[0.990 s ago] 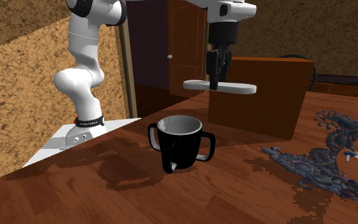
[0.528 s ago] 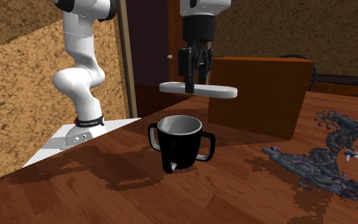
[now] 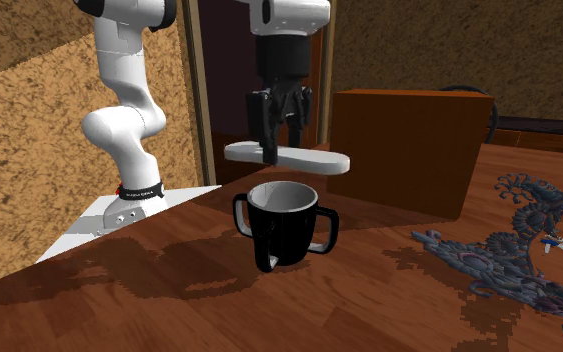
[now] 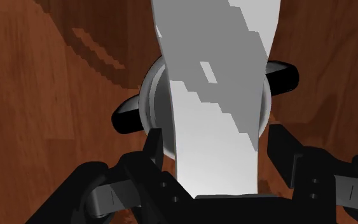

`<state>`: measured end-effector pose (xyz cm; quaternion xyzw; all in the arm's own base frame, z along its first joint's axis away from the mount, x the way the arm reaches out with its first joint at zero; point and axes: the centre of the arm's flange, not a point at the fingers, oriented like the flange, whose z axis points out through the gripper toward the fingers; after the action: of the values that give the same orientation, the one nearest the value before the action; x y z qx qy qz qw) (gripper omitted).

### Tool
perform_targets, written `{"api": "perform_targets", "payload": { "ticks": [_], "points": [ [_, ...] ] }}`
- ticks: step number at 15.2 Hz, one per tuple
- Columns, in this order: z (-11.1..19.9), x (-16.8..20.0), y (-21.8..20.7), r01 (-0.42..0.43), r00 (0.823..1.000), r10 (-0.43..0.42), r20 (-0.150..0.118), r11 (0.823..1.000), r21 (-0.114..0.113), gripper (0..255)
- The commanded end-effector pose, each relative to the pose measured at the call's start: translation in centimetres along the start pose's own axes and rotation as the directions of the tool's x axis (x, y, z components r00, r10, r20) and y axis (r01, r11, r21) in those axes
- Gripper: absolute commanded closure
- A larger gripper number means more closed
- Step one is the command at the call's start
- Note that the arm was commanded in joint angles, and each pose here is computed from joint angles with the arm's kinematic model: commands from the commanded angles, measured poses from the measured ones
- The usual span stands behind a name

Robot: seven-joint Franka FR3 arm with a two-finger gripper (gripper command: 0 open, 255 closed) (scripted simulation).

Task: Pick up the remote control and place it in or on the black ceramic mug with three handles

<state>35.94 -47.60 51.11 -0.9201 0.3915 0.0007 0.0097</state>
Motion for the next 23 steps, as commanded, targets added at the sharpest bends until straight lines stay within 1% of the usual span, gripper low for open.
{"api": "perform_targets", "payload": {
  "ticks": [1, 10, 17, 18, 23],
  "points": [
    [1.0, 0.0, 0.1, 0.0, 1.0, 0.0, -0.001, 1.0, 0.0, 255],
    [5.7, 0.0, 0.2, 0.0, 1.0, 0.0, -0.001, 1.0, 0.0, 255],
    [5.7, 0.0, 0.2, 0.0, 1.0, 0.0, -0.001, 1.0, 0.0, 255],
    [5.7, 0.0, 0.2, 0.0, 1.0, 0.0, -0.001, 1.0, 0.0, 0],
    [5.7, 0.0, 0.2, 0.0, 1.0, 0.0, -0.001, 1.0, 0.0, 0]
  ]
}}
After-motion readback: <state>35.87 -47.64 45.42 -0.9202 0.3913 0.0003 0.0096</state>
